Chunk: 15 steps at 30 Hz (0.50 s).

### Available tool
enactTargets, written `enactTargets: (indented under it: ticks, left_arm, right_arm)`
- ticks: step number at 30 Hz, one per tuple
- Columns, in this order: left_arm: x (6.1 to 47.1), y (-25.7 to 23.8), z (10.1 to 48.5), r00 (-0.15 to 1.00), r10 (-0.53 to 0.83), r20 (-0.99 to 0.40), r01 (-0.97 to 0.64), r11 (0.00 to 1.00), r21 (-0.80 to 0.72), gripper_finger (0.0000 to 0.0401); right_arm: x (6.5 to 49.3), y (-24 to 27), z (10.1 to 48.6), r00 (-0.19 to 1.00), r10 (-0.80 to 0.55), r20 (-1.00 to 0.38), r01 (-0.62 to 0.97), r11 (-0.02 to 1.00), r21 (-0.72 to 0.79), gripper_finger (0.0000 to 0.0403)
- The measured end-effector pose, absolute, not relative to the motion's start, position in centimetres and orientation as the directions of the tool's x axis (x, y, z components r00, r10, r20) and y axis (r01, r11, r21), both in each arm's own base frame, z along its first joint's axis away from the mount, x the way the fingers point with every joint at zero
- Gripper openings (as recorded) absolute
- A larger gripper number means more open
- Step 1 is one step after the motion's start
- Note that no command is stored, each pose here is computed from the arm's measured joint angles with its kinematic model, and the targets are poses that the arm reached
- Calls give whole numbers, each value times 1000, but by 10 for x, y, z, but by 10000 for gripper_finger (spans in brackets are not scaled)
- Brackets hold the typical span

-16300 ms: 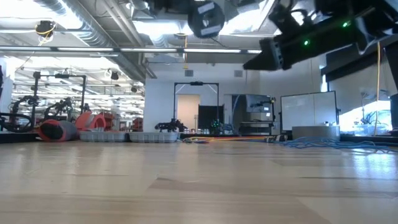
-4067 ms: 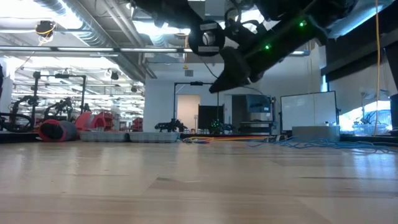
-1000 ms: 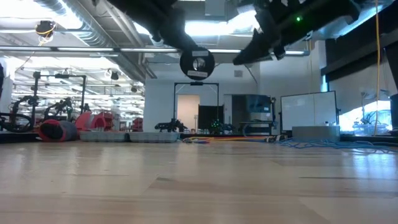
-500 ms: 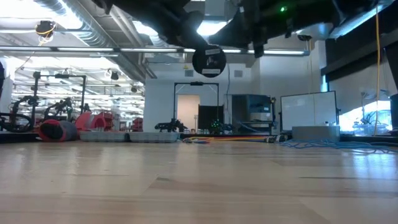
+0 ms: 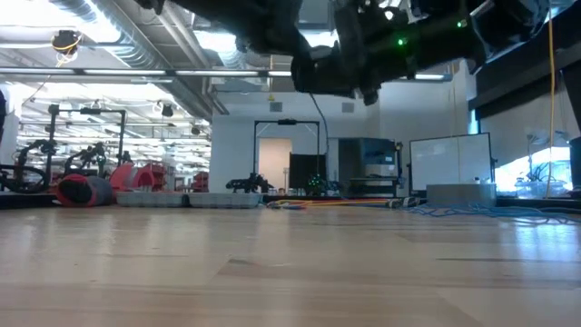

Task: Coil cords
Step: Coil the blue wire onto the black spool

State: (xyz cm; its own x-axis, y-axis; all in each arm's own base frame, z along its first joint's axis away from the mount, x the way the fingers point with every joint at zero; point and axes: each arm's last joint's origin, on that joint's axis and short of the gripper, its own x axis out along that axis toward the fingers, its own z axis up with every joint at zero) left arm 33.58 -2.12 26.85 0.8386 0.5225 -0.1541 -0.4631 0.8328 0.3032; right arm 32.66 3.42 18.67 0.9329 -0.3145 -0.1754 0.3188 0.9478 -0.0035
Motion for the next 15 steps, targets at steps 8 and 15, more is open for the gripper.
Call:
enactTargets:
  ticks: [8,15]
  left_arm:
    - [320,-37,283,863,475,-173,-401,852,337,0]
    - [312,-37,285,855,472,-216,-387,857,341,0]
  right_arm:
    - [322,31,176,855,-444,-267,405,895,-189,7]
    - [321,31,176,853,-438,-284,386,895,-221,11]
